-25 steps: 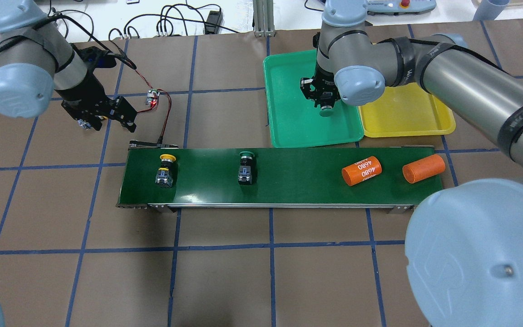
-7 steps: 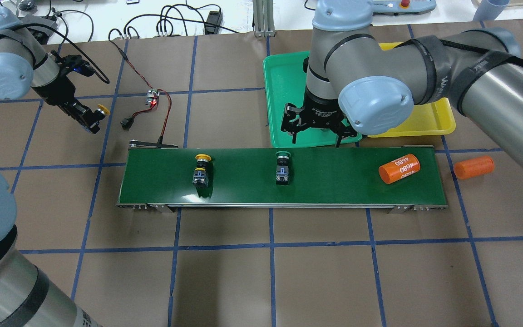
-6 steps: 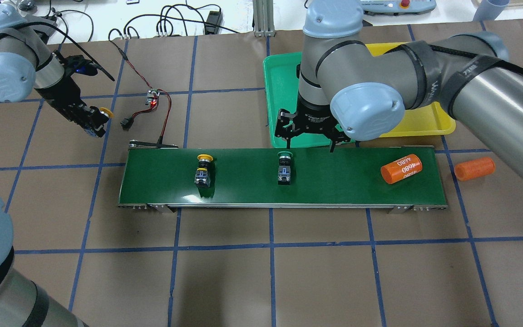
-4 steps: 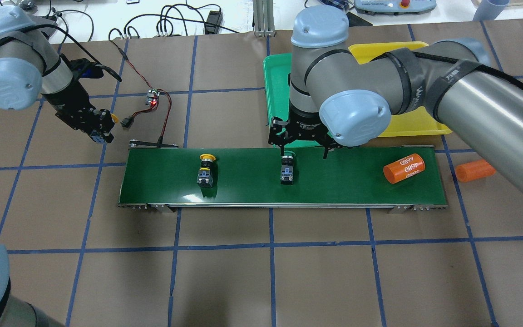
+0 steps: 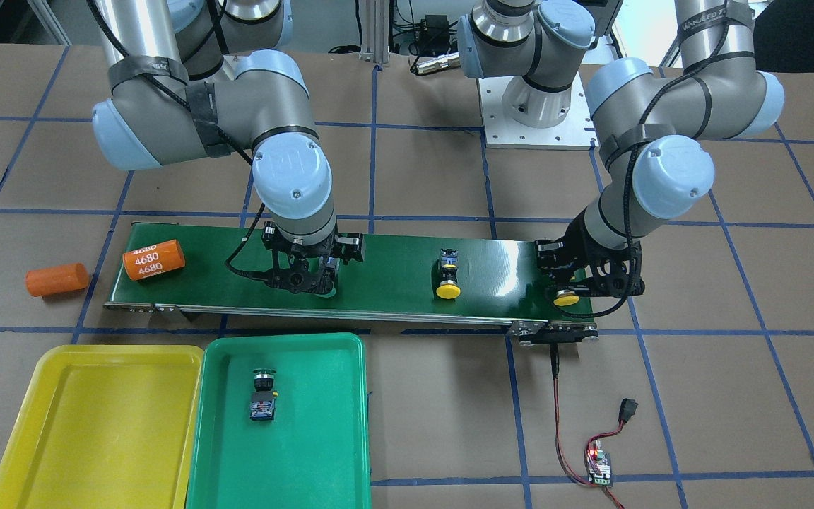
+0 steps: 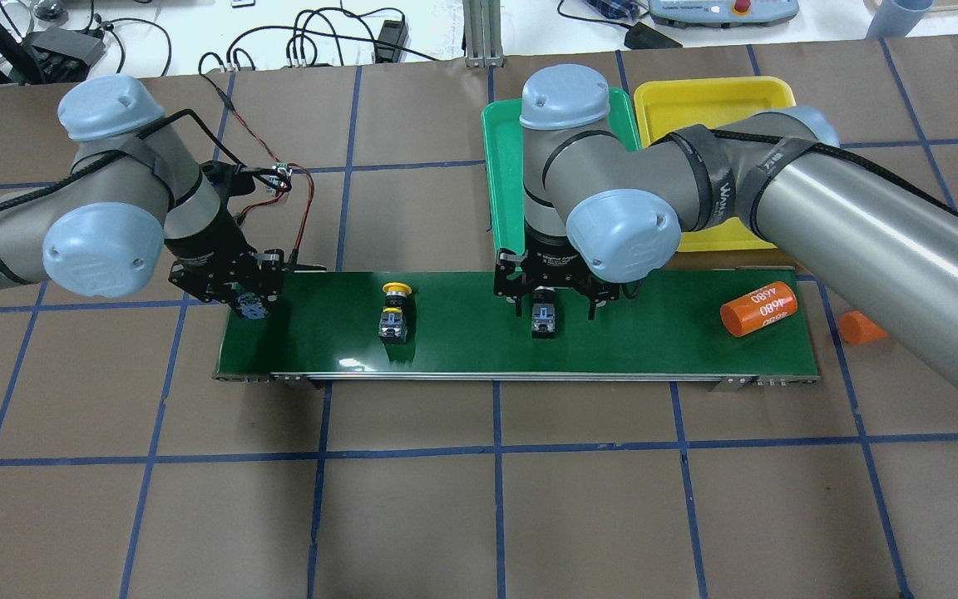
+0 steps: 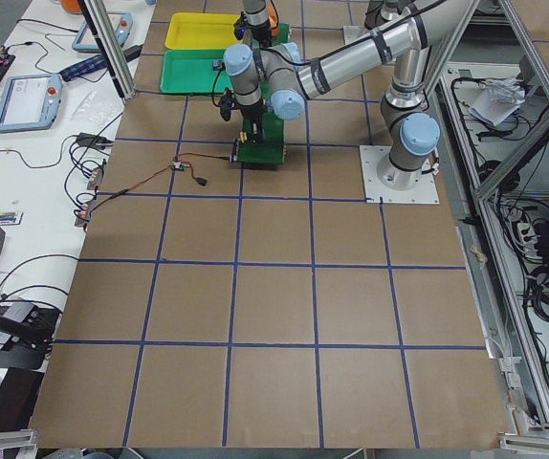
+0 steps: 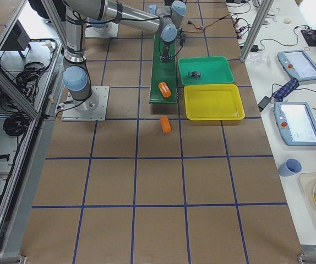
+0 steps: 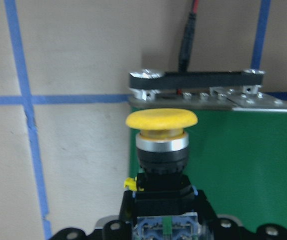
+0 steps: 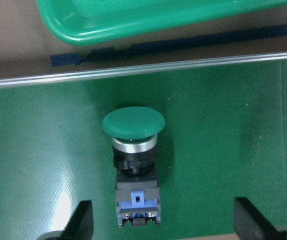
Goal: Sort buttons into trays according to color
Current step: 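Grasp second green button with right gripper while left places yellow button, then lift green button toward green tray while the left gripper rises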
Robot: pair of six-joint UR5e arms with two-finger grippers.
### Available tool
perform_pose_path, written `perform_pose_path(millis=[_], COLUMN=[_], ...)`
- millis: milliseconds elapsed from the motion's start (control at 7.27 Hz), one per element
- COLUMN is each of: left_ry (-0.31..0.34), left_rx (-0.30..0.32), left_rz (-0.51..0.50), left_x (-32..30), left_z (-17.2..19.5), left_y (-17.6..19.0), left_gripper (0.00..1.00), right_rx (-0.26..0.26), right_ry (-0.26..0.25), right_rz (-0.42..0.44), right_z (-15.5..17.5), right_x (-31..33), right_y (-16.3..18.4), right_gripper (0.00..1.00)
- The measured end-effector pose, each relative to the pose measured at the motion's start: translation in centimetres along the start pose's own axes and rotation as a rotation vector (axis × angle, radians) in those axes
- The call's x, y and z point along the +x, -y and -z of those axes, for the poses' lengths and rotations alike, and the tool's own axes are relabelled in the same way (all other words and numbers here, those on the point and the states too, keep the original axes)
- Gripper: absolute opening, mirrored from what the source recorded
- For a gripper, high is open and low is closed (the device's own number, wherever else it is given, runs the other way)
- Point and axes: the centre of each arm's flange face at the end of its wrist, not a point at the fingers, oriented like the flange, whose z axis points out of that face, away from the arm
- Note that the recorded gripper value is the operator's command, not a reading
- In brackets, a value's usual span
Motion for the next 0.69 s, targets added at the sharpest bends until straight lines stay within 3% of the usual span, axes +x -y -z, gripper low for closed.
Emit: perform_pose_path(millis=[138,275,412,688], left_ry=[0.003,0.005,0.003,-0.002], left_rx=[-0.003,-0.01,-0.017,-0.01], left_rz=[-0.003,-0.01,-0.021,-0.042], left_x=[0.9,1.3,1.5,2.0], left_z=[-0.6,-1.1,-1.6,-1.4], left_y=[-0.2,-0.2,-0.2,-0.2], left_gripper=[0.58,0.89,1.0,1.0], right_rx=[-0.01,-0.014,-0.018,-0.014], right_ry=[-0.005,-0.009,-0.013,-0.013], right_rz=[-0.002,-0.003,-0.005,-0.014], right_z=[-0.6,-0.9,-1.0,-0.7], right_x=[0.0,0.1,0.1,0.5], right_y=[0.3,0.4,0.5,0.7], right_gripper=[0.43,0.0,0.0,0.0])
